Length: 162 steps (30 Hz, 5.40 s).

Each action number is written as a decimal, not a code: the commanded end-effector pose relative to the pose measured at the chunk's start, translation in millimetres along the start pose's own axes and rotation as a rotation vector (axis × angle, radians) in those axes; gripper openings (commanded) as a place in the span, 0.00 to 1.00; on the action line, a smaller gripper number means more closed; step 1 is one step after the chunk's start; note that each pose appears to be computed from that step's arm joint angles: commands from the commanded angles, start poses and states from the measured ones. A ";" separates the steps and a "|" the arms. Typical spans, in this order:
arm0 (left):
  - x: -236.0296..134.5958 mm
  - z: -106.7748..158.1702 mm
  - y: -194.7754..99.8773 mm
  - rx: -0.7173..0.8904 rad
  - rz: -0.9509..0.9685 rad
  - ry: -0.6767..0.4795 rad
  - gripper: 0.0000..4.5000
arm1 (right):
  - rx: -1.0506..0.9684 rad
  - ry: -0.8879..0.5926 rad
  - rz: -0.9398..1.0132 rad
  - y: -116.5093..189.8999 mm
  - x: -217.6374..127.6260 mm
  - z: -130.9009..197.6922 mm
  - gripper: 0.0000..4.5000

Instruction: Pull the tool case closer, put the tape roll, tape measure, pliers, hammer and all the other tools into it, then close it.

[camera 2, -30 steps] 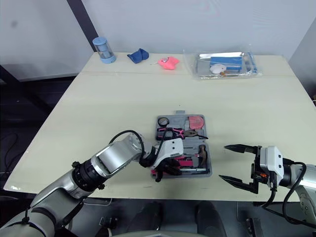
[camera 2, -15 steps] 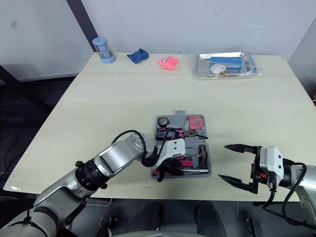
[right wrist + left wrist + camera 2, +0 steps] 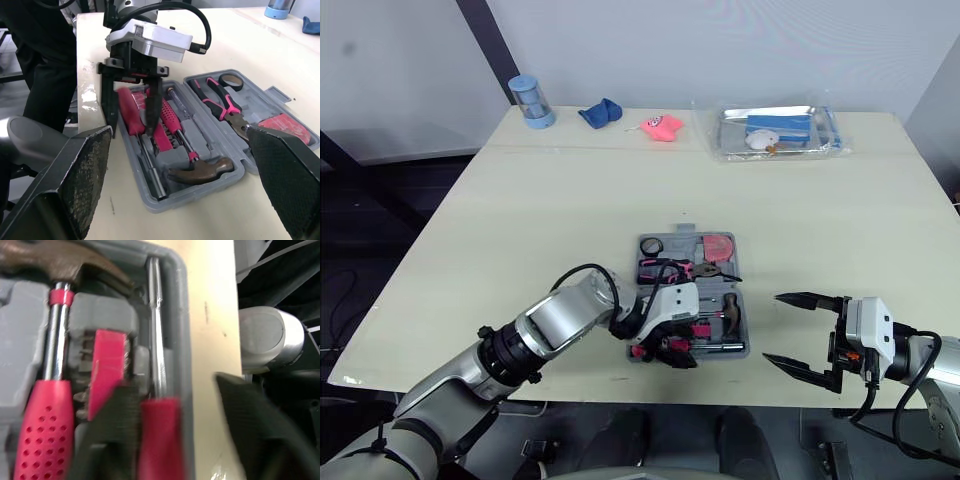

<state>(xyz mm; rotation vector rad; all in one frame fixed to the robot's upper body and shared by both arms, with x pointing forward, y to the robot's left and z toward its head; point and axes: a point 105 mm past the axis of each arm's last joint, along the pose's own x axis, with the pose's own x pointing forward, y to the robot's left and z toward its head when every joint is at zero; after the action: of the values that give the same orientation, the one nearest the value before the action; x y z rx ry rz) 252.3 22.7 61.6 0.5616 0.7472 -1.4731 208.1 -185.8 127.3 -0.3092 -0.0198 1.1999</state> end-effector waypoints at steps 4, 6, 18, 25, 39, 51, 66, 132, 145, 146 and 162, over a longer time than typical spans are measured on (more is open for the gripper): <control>-8.2 3.6 -1.3 0.028 0.026 0.010 0.72 | -0.053 -0.021 -0.015 -3.1 -2.4 10.2 1.00; -10.5 4.6 -2.2 0.030 0.026 0.007 0.72 | -0.053 -0.021 -0.015 -3.2 -2.6 10.1 1.00; -53.7 12.5 13.3 0.074 0.125 -0.208 0.72 | -0.053 -0.025 -0.020 -4.0 -1.9 8.8 1.00; -53.4 5.2 9.6 0.173 0.061 -0.364 0.60 | -0.056 -0.031 -0.016 -5.6 0.6 8.6 1.00; -35.4 -13.0 7.6 0.253 -0.081 -0.504 0.00 | -0.058 -0.034 -0.005 -6.5 2.2 9.5 1.00; -2.5 -34.9 14.9 0.263 -0.073 -0.368 0.00 | -0.059 -0.033 -0.011 -6.2 1.7 9.5 1.00; -10.3 -29.8 15.9 0.207 -0.021 -0.438 0.00 | -0.028 -0.018 -0.046 -10.0 5.0 2.3 1.00; -77.7 -110.7 86.7 -0.203 0.307 -0.457 0.00 | 0.135 0.269 -0.055 -83.0 98.2 -85.6 0.01; -66.8 -98.0 88.9 -0.181 0.282 -0.463 0.00 | 0.131 0.264 -0.044 -78.5 99.7 -85.2 0.01; -66.3 -97.2 89.4 -0.180 0.282 -0.463 0.00 | 0.133 0.262 -0.043 -78.0 99.6 -84.9 0.01; -55.1 -87.4 65.3 -0.141 0.150 -0.424 0.00 | 0.214 0.266 0.047 -50.3 90.4 -81.3 0.01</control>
<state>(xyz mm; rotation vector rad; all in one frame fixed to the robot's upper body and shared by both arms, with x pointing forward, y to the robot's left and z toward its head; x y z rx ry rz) 323.1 143.2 34.5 0.1761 0.4599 -1.2306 312.1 -150.3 41.1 -0.2987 0.3737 1.1117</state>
